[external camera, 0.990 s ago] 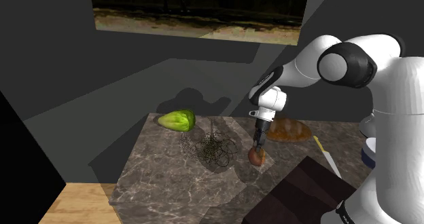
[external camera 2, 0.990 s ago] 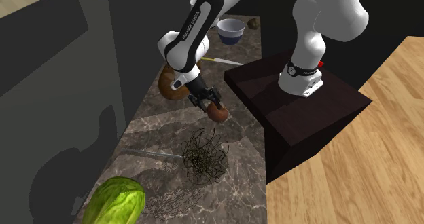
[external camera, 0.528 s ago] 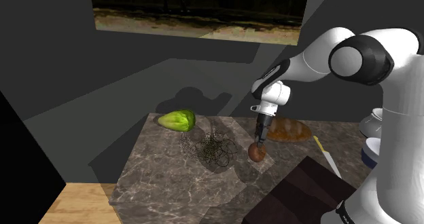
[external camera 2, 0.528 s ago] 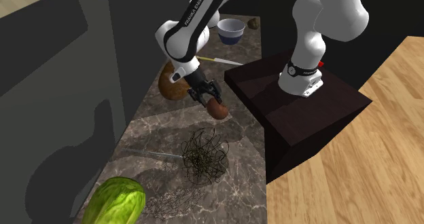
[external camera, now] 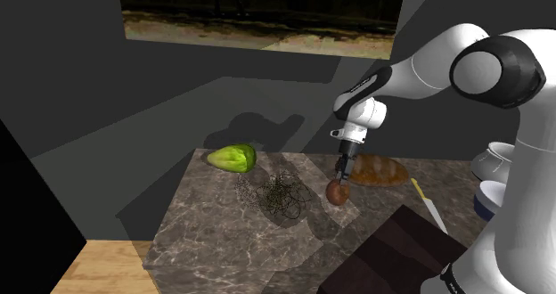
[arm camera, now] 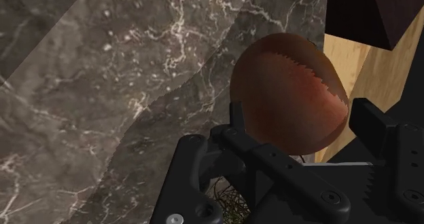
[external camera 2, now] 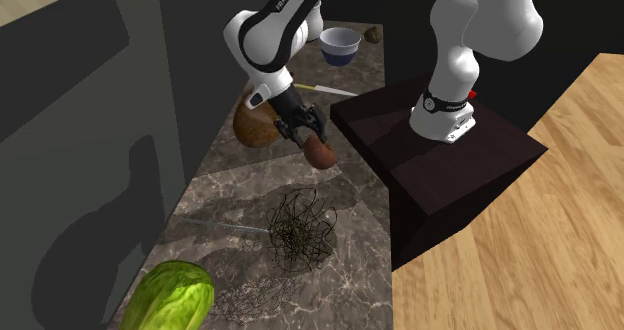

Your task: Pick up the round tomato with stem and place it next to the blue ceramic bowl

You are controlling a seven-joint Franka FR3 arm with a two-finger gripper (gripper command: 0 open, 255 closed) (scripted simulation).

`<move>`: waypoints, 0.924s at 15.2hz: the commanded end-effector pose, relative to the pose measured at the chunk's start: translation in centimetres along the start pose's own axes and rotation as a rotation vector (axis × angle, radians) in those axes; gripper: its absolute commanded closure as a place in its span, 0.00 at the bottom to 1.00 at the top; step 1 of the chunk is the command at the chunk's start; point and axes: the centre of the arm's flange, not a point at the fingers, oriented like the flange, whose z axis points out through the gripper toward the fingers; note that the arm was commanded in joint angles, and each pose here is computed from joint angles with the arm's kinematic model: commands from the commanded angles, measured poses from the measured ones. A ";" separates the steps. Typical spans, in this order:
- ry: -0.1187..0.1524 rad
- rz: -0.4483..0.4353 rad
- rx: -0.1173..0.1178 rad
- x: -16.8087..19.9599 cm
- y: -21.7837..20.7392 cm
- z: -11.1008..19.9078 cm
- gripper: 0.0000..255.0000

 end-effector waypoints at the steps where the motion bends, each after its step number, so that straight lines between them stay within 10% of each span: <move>1: 0.000 0.000 0.000 0.1 -0.7 -0.9 1.00; 14: 0.000 0.000 0.000 0.9 -4.7 -6.4 1.00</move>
